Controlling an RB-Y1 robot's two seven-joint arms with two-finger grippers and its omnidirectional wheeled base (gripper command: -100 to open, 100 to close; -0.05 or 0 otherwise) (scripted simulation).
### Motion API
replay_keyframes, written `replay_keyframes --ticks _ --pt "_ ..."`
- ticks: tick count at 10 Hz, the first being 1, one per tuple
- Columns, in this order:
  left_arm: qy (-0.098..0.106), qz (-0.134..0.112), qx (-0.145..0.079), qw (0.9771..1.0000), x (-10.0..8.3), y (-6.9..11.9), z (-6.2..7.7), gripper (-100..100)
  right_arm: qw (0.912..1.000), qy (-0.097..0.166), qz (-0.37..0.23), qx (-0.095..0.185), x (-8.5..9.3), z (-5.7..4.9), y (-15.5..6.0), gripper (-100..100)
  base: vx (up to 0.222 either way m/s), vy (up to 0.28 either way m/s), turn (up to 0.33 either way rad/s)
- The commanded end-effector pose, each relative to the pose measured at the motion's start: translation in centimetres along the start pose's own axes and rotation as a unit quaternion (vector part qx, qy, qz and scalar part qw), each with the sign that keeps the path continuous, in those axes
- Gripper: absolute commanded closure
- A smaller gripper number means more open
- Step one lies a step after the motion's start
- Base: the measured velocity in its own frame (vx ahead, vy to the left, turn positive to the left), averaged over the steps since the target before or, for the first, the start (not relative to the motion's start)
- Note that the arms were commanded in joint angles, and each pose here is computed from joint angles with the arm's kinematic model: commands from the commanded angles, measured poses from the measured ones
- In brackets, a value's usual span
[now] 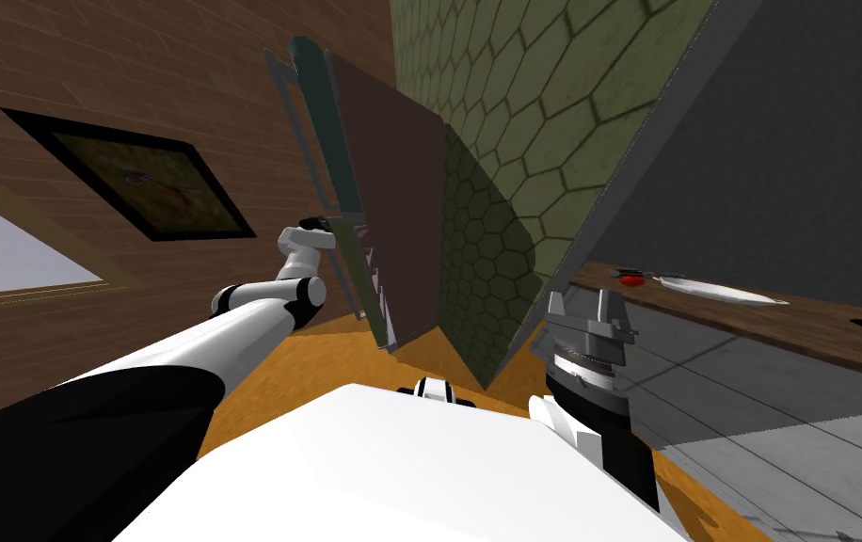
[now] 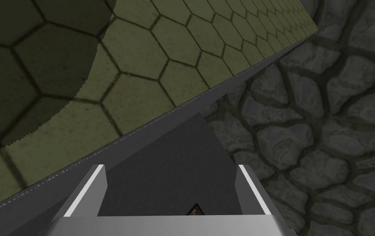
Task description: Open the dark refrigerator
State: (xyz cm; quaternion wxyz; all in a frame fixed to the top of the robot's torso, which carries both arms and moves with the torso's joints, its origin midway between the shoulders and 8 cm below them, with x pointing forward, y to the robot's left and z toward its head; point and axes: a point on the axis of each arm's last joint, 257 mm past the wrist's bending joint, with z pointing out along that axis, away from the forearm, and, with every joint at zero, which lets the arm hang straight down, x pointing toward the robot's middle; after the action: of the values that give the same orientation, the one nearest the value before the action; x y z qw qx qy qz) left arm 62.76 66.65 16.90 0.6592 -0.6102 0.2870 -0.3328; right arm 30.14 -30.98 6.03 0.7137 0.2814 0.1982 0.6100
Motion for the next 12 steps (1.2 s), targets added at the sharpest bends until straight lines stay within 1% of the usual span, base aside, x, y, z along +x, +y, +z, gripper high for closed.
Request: replay_keyframes --ticks 1,2,3,4,5,6,7,8,9,10,11,12 --pt "0.018 -0.002 -0.001 0.9998 2.3 0.0 -0.1 100 1.0 0.0 0.0 0.0 0.0 0.0 0.0 0 -0.135 0.326 -0.113" --pt "0.018 -0.002 -0.001 0.9998 2.3 0.0 -0.1 100 1.0 0.0 0.0 0.0 0.0 0.0 0.0 0 -0.147 0.282 -0.073" --pt "0.03 -0.003 -0.001 0.9995 3.7 0.0 -0.2 100 1.0 0.0 0.0 0.0 0.0 0.0 0.0 0 -0.145 0.273 -0.095" --pt "0.03 -0.003 -0.001 0.9995 3.7 0.0 -0.2 100 1.0 0.0 0.0 0.0 0.0 0.0 0.0 0 -0.142 0.28 -0.051" --pt "0.042 -0.004 -0.002 0.9991 5.2 0.0 -0.4 100 1.0 0.0 0.0 0.0 0.0 0.0 0.0 0 -0.153 0.281 -0.09" --pt "0.042 -0.004 -0.002 0.9991 5.2 0.0 -0.4 100 1.0 0.0 0.0 0.0 0.0 0.0 0.0 0 -0.15 0.223 -0.065" --pt "0.053 -0.005 -0.002 0.9986 6.7 0.0 -0.5 100 1.0 0.0 0.0 0.0 0.0 0.0 0.0 0 -0.155 0.227 -0.08" --pt "0.053 -0.005 -0.002 0.9986 6.7 0.0 -0.5 100 1.0 0.0 0.0 0.0 0.0 0.0 0.0 0 -0.148 0.23 -0.074" --pt "0.065 -0.006 -0.003 0.9979 8.1 -0.1 -0.7 100 1.0 0.0 0.0 0.0 0.0 0.0 0.0 0 -0.101 0.282 -0.093" --pt "0.065 -0.006 -0.003 0.9979 8.1 -0.1 -0.7 100 1.0 0.0 0.0 0.0 0.0 0.0 0.0 0 -0.157 0.307 -0.068" --pt "0.076 -0.007 -0.003 0.997 9.6 -0.1 -1.0 100 1.0 0.0 0.0 0.0 0.0 0.0 0.0 0 -0.184 0.29 -0.107" --pt "0.076 -0.007 -0.003 0.997 9.6 -0.1 -1.0 100 1.0 0.0 0.0 0.0 0.0 0.0 0.0 0 -0.152 0.23 -0.094"
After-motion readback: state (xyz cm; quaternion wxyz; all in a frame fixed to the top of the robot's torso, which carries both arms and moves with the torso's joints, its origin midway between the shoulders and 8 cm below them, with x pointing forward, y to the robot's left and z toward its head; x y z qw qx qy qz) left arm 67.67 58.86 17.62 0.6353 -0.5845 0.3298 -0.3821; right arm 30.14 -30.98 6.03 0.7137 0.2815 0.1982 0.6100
